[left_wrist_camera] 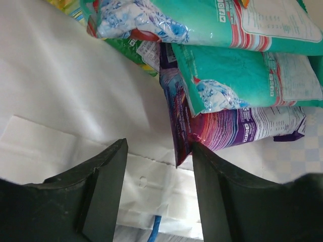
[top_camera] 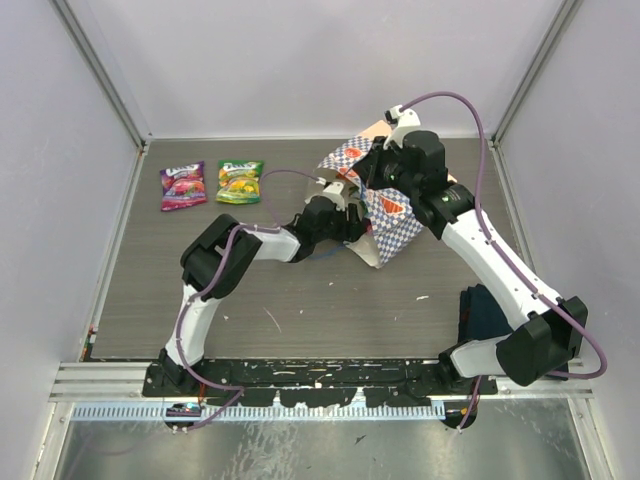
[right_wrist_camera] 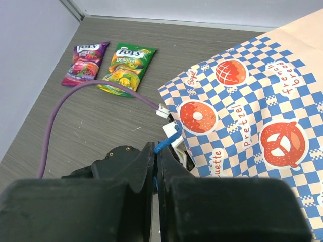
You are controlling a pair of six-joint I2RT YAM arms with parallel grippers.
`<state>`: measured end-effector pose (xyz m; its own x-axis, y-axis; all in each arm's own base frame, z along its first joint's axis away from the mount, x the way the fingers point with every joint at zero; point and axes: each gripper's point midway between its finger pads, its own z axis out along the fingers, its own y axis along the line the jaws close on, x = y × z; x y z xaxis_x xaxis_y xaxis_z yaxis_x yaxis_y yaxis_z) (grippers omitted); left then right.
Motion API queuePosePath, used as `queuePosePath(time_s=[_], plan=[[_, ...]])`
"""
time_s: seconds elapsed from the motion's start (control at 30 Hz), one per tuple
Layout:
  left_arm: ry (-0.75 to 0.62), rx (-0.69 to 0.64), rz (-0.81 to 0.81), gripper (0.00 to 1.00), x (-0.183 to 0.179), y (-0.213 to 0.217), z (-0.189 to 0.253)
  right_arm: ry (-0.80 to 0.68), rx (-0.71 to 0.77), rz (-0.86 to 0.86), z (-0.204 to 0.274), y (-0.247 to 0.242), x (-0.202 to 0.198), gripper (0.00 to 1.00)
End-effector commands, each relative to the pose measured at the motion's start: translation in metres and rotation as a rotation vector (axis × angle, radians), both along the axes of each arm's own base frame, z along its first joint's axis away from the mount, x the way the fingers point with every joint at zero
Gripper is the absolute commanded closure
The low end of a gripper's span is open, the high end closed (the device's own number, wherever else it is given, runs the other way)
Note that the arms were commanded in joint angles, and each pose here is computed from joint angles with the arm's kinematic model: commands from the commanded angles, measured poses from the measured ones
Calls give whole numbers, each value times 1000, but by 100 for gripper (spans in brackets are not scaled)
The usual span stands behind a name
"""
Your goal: Take the snacks out of the paper bag
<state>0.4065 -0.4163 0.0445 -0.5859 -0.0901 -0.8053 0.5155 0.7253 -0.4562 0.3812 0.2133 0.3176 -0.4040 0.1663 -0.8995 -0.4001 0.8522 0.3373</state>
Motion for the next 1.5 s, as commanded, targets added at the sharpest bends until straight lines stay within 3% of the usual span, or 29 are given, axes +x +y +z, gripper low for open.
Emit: queuePosePath(time_s=[0.0,0.13,0.3,0.77,1.07,1.27,1.37,1.47], plan=[[-16,-4,-18,46,6,-16,4,-121,41,-4,38,-6,-2,99],[-14,-19,-35,59,8,-24,5,-120,47,-1,37,-5,-2,99],[-57,-41,-127,99,-3,-29,29,-121,49,-5,36,-8,-1,99],[-292,54,-108,100,-85,94,164,-109,73,-42,29,-24,10,99],[-321,210,504,100,-118,265,214,-84,127,3,28,-14,8,99],[-284,460,931,100,-151,378,223,-67,167,38,26,-5,8,99],[-306,605,1050,100,-160,407,224,-53,182,64,24,1,9,99],[-313,734,1056,100,-149,406,220,-40,189,73,20,4,11,99]])
